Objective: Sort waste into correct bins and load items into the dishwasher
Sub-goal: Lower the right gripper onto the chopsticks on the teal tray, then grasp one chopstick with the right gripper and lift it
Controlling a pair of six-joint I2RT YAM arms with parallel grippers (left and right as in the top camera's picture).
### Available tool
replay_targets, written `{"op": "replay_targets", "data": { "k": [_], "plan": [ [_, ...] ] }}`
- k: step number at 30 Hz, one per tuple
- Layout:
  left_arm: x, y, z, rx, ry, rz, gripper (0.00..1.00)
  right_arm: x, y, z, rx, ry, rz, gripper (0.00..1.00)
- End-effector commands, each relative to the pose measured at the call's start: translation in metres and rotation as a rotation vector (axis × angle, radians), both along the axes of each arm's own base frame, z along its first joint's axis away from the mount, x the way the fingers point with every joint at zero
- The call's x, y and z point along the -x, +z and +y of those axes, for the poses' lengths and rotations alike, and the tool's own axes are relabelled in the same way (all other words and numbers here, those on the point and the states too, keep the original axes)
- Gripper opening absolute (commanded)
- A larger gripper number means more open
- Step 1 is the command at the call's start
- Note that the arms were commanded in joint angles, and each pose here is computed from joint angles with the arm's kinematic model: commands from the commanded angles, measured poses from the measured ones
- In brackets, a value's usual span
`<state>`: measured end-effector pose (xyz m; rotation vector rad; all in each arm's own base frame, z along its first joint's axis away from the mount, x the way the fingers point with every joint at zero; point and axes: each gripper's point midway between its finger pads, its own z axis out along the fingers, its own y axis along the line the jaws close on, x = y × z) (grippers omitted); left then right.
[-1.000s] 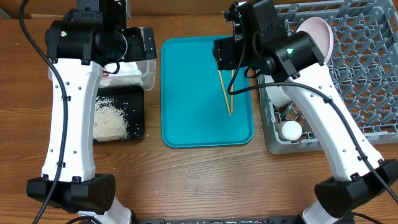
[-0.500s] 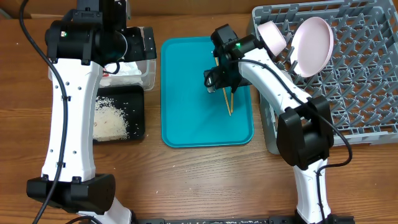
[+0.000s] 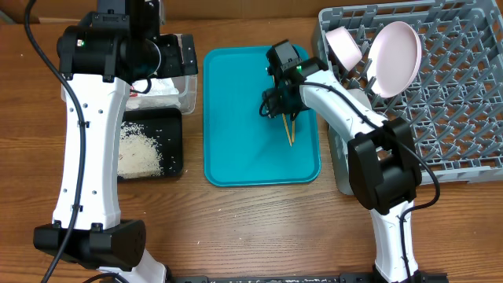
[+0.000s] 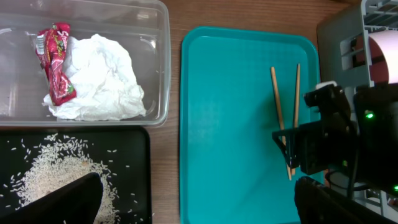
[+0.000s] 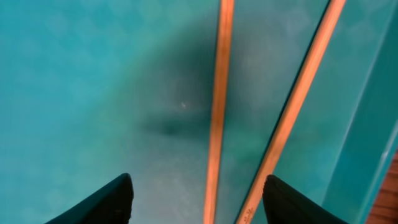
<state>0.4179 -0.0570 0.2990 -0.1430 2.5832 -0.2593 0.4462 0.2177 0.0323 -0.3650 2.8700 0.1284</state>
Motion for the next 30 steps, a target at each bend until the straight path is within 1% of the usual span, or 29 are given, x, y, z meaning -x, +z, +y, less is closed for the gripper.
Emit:
{"op": "replay_targets", "data": {
  "k": [1, 3, 4, 14, 19, 24, 30],
  "plan": [
    [0.001, 0.006, 0.0, -0.001, 0.006, -0.017, 1.0, 0.003, -0.003, -0.004, 0.027, 0.032, -0.005, 0.59],
    [0.001, 0.006, 0.0, -0.001, 0.006, -0.017, 1.0, 0.005, -0.004, -0.001, 0.037, 0.065, -0.006, 0.38],
    [0.001, 0.006, 0.0, -0.001, 0.006, -0.017, 1.0, 0.006, -0.004, 0.001, 0.042, 0.085, -0.008, 0.34],
    [0.001, 0.006, 0.0, -0.001, 0.006, -0.017, 1.0, 0.026, -0.008, 0.006, 0.152, 0.132, 0.011, 0.34],
    [0.001, 0.006, 0.0, -0.001, 0.006, -0.017, 1.0, 0.033, -0.009, -0.002, 0.164, 0.108, 0.047, 0.34],
    [0.001, 0.006, 0.0, -0.001, 0.006, -0.017, 1.0, 0.031, -0.011, -0.014, 0.17, 0.065, 0.065, 0.34],
    [0.001, 0.006, 0.0, -0.001, 0.006, -0.017, 1.0, 0.034, -0.017, -0.011, 0.151, 0.071, 0.086, 0.34]
  ]
}}
